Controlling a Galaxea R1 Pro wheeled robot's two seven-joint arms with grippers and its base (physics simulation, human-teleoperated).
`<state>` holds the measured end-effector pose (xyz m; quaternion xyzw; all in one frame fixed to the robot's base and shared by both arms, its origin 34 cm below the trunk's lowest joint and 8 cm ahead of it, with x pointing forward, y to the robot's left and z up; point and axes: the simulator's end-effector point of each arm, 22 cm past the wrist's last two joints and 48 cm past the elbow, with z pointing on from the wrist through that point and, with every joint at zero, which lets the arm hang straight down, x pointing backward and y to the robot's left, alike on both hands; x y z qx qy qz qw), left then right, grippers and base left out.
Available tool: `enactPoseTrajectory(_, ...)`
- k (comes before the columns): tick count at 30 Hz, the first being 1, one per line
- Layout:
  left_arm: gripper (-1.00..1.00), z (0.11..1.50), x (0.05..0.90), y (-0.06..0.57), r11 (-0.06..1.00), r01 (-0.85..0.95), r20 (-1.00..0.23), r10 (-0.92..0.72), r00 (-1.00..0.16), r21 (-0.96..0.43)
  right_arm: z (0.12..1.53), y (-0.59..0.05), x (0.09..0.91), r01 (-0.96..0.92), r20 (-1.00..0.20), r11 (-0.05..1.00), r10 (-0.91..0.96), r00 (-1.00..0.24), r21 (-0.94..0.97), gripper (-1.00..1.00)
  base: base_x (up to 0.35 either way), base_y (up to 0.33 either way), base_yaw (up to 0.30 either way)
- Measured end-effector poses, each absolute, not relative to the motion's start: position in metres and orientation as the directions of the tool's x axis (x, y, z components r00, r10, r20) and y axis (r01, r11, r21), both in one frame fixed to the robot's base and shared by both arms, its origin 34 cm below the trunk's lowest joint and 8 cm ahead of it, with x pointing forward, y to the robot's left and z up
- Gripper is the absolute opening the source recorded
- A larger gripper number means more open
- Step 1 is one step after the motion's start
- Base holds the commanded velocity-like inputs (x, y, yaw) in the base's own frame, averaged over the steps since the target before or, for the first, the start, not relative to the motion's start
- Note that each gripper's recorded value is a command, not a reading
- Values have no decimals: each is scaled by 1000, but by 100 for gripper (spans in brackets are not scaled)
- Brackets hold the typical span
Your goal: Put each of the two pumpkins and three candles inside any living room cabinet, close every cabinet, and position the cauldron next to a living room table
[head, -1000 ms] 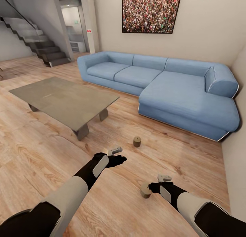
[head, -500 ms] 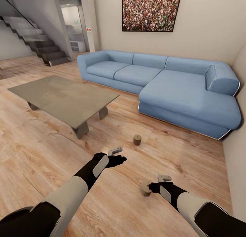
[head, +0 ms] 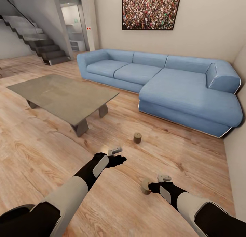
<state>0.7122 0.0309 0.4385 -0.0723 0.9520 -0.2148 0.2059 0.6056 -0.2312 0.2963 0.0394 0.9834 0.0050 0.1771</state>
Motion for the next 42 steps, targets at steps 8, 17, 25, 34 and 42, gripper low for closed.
enactPoseTrajectory(8,100,421,708,31,897,-49,-361,-226,-905,-439,279,-231,602,75,-349,997,79,-934,26,100,0,0,4)
enactPoseTrajectory(17,100,401,704,31,897,-48,-362,-226,-905,-438,259,-227,598,69,-349,997,79,-934,42,100,0,0,117)
enactPoseTrajectory(25,100,385,699,31,898,-49,-361,-226,-905,-438,244,-228,594,74,-348,996,85,-934,43,100,0,0,6)
enactPoseTrajectory(34,100,385,699,31,898,-50,-362,-226,-904,-437,244,-228,593,76,-347,996,86,-934,44,100,0,0,0)
enactPoseTrajectory(42,100,385,699,31,898,-50,-361,-226,-905,-437,243,-228,593,72,-347,997,82,-934,42,100,0,0,0)
